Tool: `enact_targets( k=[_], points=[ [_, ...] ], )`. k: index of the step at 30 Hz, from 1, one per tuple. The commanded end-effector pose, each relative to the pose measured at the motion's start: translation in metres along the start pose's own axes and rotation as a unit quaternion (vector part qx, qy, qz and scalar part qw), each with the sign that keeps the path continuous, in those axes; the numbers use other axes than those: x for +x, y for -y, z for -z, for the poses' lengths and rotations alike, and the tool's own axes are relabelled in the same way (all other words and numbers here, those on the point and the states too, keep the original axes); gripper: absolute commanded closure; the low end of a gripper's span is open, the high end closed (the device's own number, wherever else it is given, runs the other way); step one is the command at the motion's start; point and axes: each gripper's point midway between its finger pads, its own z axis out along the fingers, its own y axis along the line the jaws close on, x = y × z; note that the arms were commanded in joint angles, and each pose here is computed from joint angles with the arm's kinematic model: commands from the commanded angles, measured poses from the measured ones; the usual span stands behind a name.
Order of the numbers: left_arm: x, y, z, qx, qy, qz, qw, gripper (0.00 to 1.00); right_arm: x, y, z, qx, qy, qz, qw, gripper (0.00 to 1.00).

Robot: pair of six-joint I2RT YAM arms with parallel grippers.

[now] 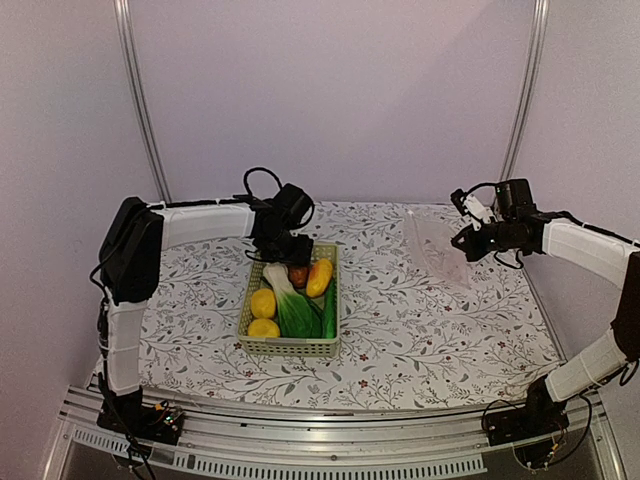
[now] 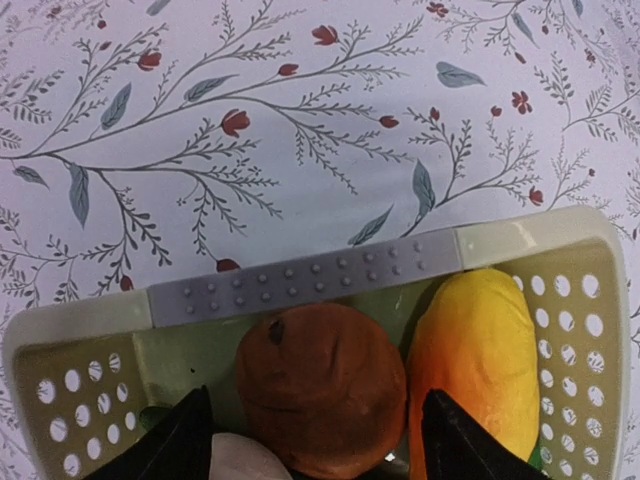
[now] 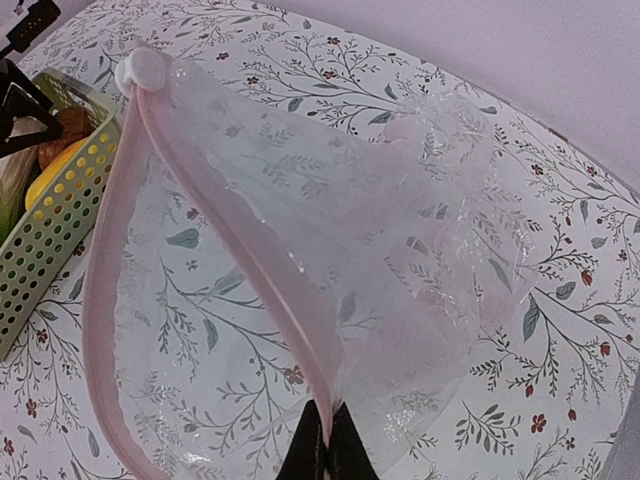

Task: Place the food in the zip-top bag and seal the zipper
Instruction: Pick up the fake vegetable from the bin.

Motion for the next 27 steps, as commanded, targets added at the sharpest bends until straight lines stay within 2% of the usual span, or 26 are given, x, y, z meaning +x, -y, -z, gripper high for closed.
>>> enact_targets(
  k=[1,13,18,22,25,27],
  points=[
    [0.016,-0.011,-0.014,-0.01,-0.038,0.004,0.999,0.28,-0.001,-0.005,0.004,-0.009,0.009,0.003,1.0,1.0],
    [0.025,0.007,-0.038,0.026,-0.087,-0.007,0.996,0.3,0.001,-0.005,0.003,-0.011,0.005,0.003,1.0,1.0],
    [0.021,0.01,-0.036,0.033,-0.088,-0.003,0.996,0.38,0.001,-0.005,0.003,-0.01,0.004,0.004,1.0,1.0],
    [0.017,0.012,-0.027,0.038,-0.084,-0.004,0.996,0.52,0.001,-0.006,0.004,-0.013,0.005,0.004,1.0,1.0],
    [0.006,0.009,-0.014,0.034,-0.065,-0.002,0.997,0.59,0.0,-0.006,0.003,-0.012,0.005,0.005,1.0,1.0],
    [-0.003,0.006,-0.002,0.03,-0.048,-0.002,0.998,0.61,0.002,-0.006,0.002,-0.015,0.003,0.004,1.0,1.0]
  ],
)
